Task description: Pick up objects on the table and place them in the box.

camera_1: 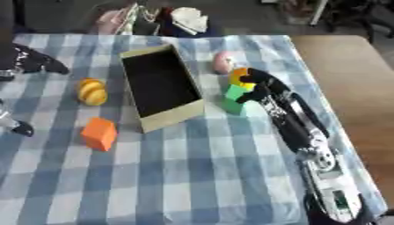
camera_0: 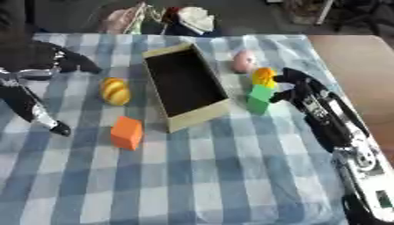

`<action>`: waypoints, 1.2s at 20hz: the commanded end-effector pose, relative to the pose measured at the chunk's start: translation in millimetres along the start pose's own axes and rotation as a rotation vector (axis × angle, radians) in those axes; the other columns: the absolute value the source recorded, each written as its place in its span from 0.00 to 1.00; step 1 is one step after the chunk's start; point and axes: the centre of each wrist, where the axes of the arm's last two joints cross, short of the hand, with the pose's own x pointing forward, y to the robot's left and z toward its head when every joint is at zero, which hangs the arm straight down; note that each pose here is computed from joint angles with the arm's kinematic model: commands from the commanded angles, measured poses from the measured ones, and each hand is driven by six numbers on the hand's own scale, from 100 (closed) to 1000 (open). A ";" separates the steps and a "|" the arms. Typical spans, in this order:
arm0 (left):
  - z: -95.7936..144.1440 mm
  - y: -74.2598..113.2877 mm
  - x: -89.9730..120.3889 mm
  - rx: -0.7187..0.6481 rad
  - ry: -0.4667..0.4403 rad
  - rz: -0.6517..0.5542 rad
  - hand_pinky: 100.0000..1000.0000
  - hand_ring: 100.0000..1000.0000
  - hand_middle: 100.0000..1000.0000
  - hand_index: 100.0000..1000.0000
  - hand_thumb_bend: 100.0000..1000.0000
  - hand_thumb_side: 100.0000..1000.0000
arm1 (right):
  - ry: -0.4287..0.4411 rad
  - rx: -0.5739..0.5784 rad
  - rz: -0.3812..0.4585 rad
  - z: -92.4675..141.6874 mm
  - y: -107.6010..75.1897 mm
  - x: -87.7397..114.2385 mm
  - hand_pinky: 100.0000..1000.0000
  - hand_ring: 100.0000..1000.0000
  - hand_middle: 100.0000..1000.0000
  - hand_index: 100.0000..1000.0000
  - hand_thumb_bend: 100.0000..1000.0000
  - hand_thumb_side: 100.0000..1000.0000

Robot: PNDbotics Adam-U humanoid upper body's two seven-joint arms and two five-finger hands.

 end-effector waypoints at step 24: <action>-64.2 -39.5 14.5 -0.222 -0.218 -0.091 0.81 0.78 0.80 0.94 0.62 0.84 | -0.026 0.008 0.006 -4.0 -1.5 6.3 0.85 0.63 0.81 0.91 0.00 0.71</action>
